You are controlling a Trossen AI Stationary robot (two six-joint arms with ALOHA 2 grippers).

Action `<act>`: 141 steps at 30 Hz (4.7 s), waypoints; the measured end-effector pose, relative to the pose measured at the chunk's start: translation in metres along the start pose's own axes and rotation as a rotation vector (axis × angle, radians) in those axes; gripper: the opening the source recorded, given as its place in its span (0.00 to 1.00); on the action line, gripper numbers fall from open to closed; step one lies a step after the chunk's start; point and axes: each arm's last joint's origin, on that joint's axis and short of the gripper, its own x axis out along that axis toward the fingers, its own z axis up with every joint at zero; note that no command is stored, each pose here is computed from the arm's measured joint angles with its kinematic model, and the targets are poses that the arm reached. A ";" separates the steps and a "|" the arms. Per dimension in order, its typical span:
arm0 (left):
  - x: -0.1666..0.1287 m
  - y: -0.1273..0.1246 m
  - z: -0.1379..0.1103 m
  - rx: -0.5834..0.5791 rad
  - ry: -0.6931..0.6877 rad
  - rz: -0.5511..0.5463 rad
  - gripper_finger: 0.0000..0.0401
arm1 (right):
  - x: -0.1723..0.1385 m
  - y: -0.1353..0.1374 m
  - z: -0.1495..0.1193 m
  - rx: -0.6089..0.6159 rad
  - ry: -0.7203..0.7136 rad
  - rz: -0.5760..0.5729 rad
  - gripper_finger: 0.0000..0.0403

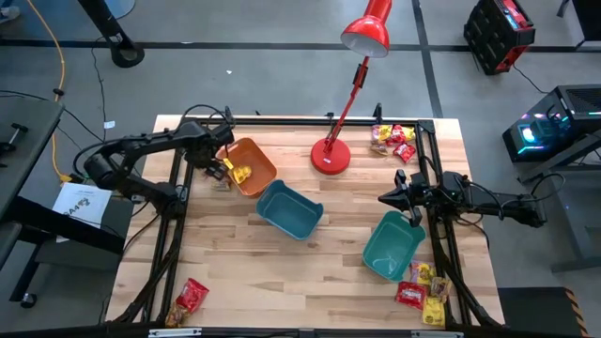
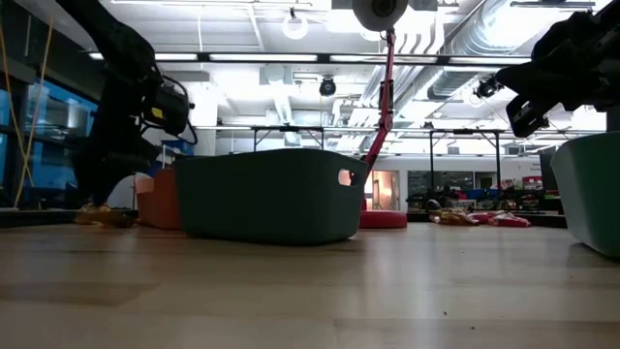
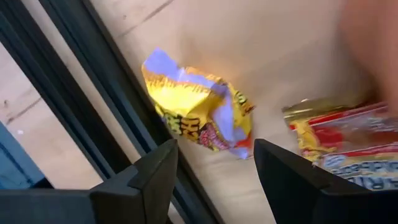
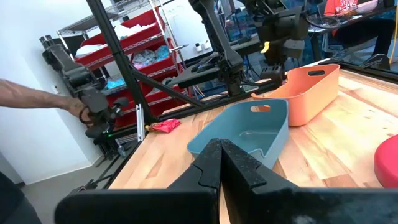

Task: Sort candy
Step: Put the top left yellow candy into the orange bin, then put the top left gold candy into the blue bin

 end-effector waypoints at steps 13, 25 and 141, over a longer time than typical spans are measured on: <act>0.011 -0.006 0.026 0.018 -0.070 -0.015 0.52 | 0.000 0.000 0.000 0.000 0.000 0.000 0.00; 0.008 -0.005 0.024 0.057 -0.075 -0.032 0.06 | 0.000 0.000 0.000 0.000 0.000 0.000 0.00; -0.053 -0.056 -0.057 -0.152 -0.277 -0.269 0.48 | 0.000 0.000 0.000 0.000 -0.001 0.000 0.00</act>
